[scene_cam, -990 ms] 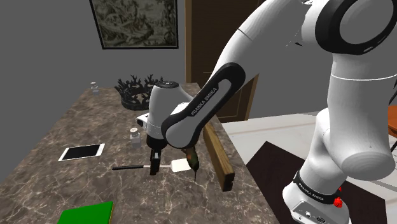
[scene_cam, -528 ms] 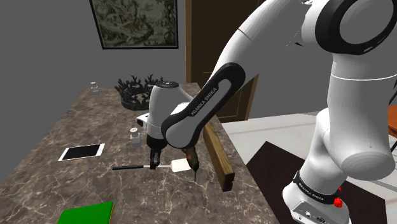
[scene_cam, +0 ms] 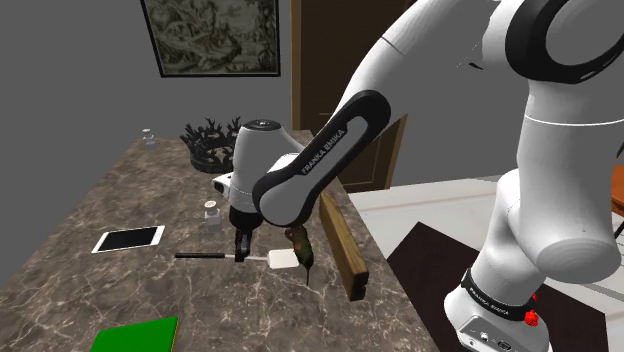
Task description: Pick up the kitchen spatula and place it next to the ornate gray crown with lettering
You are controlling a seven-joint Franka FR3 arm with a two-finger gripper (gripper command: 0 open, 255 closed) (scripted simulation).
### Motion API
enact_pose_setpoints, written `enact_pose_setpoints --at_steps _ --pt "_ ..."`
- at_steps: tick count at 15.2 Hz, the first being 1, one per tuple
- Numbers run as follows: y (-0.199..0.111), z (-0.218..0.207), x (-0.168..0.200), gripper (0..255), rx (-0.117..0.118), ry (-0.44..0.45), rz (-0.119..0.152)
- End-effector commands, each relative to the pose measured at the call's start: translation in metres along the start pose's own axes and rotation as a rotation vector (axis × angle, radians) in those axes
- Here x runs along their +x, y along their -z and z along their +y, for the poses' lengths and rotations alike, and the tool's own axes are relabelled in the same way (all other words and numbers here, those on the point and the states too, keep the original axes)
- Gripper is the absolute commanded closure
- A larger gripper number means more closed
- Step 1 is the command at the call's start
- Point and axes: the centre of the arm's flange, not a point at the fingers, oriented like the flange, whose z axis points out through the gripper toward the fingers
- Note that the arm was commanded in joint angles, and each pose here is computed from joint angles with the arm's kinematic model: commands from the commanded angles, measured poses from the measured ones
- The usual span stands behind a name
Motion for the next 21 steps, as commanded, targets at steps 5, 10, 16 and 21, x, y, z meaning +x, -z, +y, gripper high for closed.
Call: enact_pose_setpoints --at_steps 5,10,16,21 --pt "0.032 0.000 0.007 255 0.000 0.000 0.000" --pt "0.057 -0.001 0.013 255 0.000 0.000 0.000" --pt "0.088 -0.001 0.021 255 0.000 0.000 0.000" --pt "0.114 -0.001 0.027 255 0.000 0.000 0.000"
